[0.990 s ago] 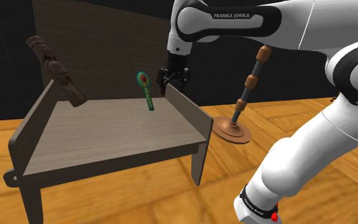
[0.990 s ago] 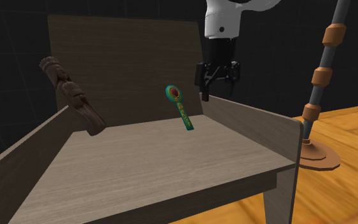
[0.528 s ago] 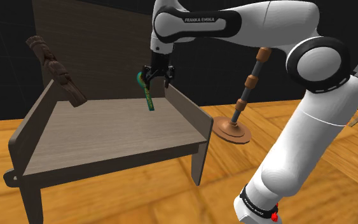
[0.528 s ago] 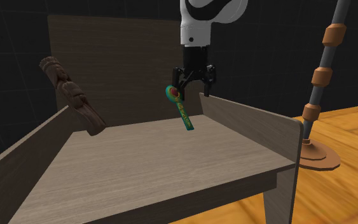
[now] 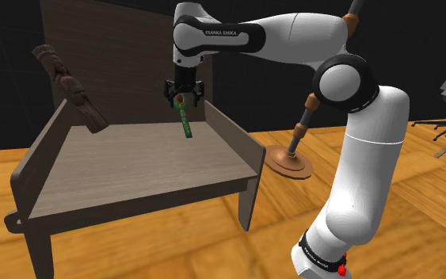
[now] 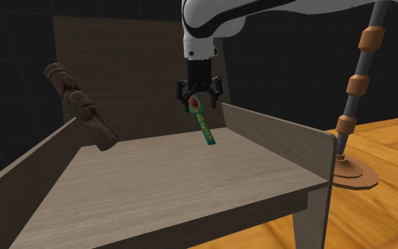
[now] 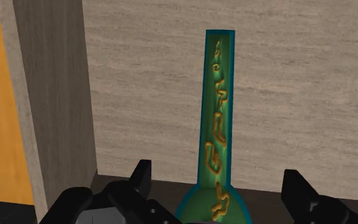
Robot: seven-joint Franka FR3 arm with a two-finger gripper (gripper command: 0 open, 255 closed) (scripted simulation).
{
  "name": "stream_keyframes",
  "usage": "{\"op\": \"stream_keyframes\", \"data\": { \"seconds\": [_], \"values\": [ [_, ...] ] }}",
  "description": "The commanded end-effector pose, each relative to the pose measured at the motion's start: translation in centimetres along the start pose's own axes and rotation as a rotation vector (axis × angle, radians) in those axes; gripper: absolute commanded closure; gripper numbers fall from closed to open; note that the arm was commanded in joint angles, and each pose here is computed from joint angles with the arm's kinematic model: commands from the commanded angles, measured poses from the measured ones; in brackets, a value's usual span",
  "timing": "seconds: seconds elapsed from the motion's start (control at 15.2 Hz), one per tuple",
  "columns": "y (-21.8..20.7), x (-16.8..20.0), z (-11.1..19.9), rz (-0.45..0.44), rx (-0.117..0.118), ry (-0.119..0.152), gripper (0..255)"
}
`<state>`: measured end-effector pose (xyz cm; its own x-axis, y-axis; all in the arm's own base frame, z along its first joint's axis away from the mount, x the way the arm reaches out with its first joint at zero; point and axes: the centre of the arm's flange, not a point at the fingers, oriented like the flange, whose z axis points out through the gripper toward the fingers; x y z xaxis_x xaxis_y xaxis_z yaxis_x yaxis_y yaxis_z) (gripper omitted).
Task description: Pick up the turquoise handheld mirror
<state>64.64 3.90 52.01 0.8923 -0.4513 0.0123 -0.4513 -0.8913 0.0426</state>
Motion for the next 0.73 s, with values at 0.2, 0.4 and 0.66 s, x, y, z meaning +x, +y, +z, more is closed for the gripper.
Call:
{"op": "stream_keyframes", "data": {
  "seconds": [0.2, 0.4, 0.66],
  "values": [
    [-0.1, 0.2, 2.5, 0.003, 0.0, 0.001, 0],
    [-0.2, 0.1, 3.3, 0.003, 0.0, 0.001, 0],
    [-0.2, 0.1, 3.3, 0.003, 0.0, 0.001, 255]
  ]
}}
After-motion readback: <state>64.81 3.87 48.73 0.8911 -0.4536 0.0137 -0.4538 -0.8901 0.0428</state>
